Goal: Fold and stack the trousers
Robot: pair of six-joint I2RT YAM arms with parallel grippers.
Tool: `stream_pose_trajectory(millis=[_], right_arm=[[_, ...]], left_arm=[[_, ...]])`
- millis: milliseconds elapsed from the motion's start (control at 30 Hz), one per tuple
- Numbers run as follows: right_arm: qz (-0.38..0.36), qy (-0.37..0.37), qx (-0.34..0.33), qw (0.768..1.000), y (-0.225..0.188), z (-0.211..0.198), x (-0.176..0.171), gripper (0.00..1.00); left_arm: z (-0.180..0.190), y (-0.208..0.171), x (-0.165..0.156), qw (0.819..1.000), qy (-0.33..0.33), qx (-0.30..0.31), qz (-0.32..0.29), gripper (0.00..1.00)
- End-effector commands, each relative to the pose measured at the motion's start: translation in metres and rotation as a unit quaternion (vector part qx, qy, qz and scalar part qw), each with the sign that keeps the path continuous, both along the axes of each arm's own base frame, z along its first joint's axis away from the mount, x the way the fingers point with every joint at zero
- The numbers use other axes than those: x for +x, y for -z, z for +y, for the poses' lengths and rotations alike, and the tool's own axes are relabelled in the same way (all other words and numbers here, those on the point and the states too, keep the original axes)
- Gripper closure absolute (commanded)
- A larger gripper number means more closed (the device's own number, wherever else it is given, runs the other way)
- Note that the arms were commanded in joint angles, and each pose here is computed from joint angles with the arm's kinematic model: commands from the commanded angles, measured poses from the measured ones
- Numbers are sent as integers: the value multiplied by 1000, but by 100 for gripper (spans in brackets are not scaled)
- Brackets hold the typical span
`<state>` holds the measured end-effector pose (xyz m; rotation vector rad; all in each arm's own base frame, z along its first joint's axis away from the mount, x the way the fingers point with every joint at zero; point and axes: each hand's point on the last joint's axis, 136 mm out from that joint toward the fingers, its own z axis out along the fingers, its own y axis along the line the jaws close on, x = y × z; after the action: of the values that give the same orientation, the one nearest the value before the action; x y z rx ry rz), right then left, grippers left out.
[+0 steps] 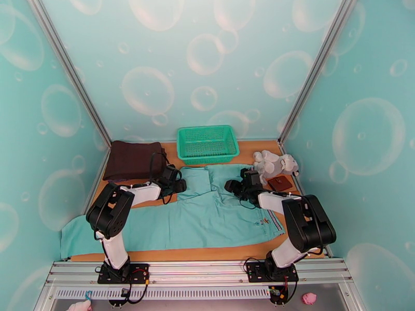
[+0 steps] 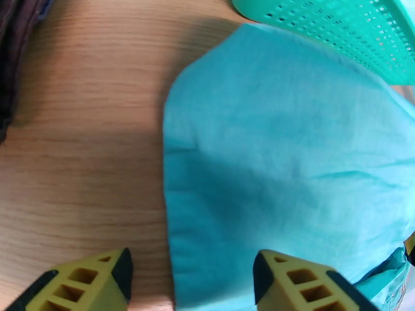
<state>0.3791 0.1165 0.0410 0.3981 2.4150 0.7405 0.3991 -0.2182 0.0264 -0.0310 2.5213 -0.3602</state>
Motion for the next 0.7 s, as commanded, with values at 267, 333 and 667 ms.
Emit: stream_pose_trajectory(millis=[267,333,667], right_arm=[[-4,-7,7,1000,9,1,-8,36],[1,-3,4,1000,12,-1,-12,36],[43,15,2,999,39,-14,-28,36]], left_arm=[[-3,1,-24,999,15,11,31,100],[13,-20,-21,999,-9,30,11,100],[99,-129,-14,980,-119,115,-112,100]])
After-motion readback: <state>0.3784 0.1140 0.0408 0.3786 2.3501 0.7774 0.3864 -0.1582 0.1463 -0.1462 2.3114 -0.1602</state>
